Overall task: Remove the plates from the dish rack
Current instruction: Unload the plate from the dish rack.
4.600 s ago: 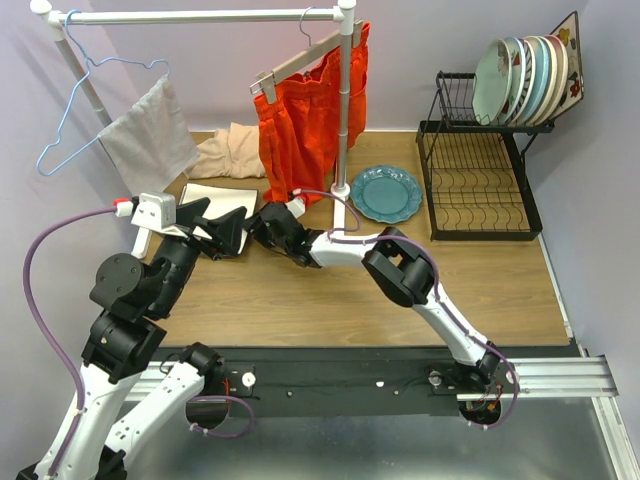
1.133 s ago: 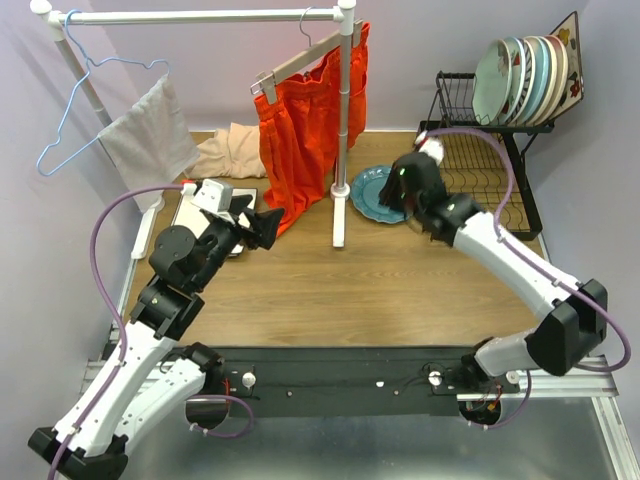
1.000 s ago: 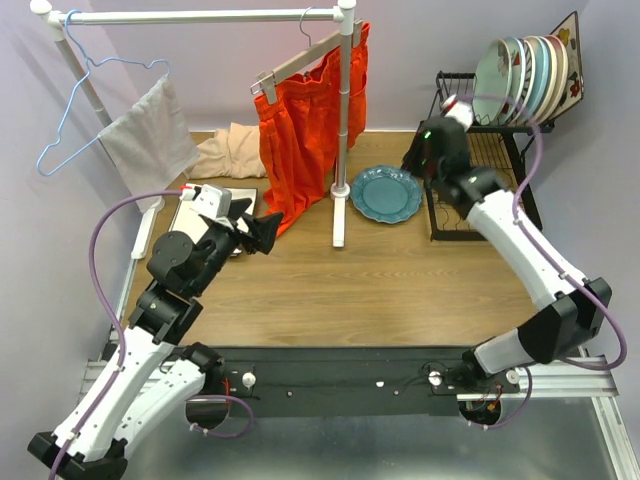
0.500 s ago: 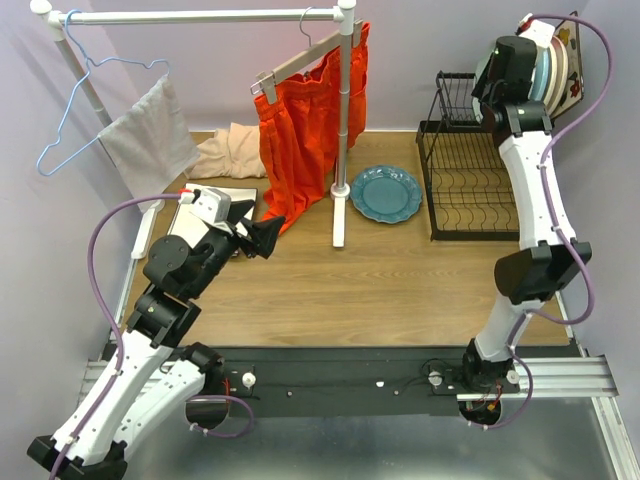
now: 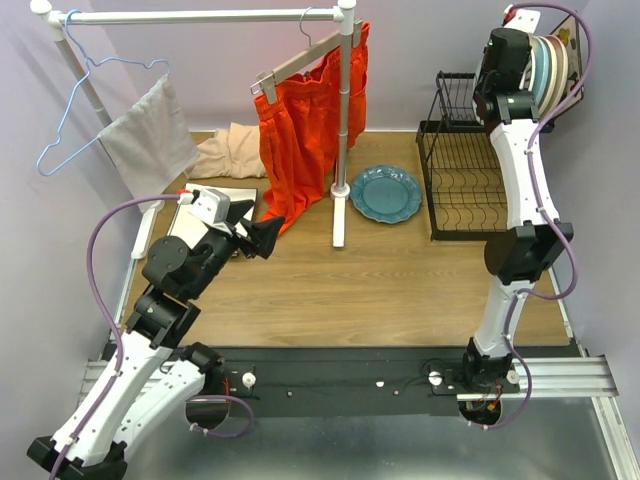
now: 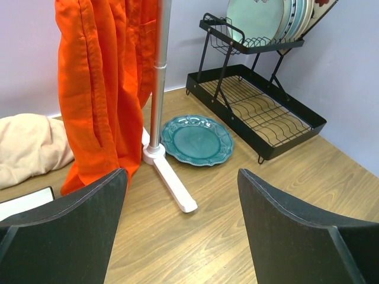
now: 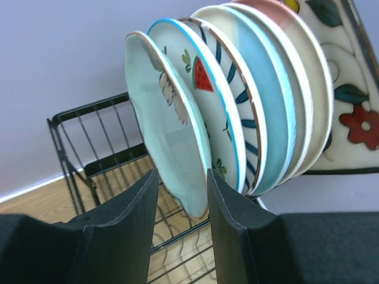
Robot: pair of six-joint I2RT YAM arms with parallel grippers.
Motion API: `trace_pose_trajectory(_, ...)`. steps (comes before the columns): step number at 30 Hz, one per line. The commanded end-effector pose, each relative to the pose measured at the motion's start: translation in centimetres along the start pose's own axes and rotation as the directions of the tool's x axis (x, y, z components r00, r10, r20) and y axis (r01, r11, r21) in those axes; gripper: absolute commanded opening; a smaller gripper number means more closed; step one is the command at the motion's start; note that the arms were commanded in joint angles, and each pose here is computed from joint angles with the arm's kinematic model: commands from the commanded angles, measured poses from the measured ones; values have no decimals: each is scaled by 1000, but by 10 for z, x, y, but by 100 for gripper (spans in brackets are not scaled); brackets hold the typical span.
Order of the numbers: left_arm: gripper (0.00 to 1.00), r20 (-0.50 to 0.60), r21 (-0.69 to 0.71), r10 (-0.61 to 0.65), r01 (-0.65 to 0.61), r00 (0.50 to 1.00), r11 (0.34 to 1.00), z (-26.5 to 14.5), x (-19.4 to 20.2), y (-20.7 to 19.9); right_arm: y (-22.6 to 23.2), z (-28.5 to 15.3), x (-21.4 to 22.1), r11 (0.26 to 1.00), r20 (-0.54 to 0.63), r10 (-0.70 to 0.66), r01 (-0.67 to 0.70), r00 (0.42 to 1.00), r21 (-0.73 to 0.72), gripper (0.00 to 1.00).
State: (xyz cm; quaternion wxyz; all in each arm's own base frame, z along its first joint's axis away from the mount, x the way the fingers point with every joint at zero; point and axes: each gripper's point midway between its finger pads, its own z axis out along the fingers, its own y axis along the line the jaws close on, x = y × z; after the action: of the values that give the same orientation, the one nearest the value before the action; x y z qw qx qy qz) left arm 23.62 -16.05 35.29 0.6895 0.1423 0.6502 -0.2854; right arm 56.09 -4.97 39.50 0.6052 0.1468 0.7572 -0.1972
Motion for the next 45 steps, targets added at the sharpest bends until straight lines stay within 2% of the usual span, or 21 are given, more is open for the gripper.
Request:
trace_pose_trajectory(1, 84, 14, -16, 13, -13, 1000, 1000, 1, -3, 4, -11, 12, -16, 996, 61, -72, 68, 996, 56, 46)
trace_pose_trajectory(22, 84, 16, -9, 15, -15, 1000, 1000, 1, -5, 2, -14, 52, 14, 964, 27, -211, 203, 977, 169, 45)
trace_pose_trajectory(32, 84, 19, -1, 14, -14, 1000, 1000, 0, -5, 1, -4, 57, 23, 969, 29, -214, 208, 976, 135, 41)
trace_pose_trajectory(35, 84, 32, -19, 15, -14, 999, 1000, -2, -8, 4, -2, 59, 20, 968, 41, -226, 219, 973, 123, 37)
trace_pose_trajectory(40, 84, 20, -26, 15, -14, 1000, 1000, 0, -5, 5, -4, 57, 12, 964, 62, -241, 232, 969, 131, 22)
trace_pose_trajectory(45, 84, 29, -30, 14, -13, 999, 999, -2, -7, 6, -5, 53, -7, 968, 117, -236, 222, 965, 121, 12)
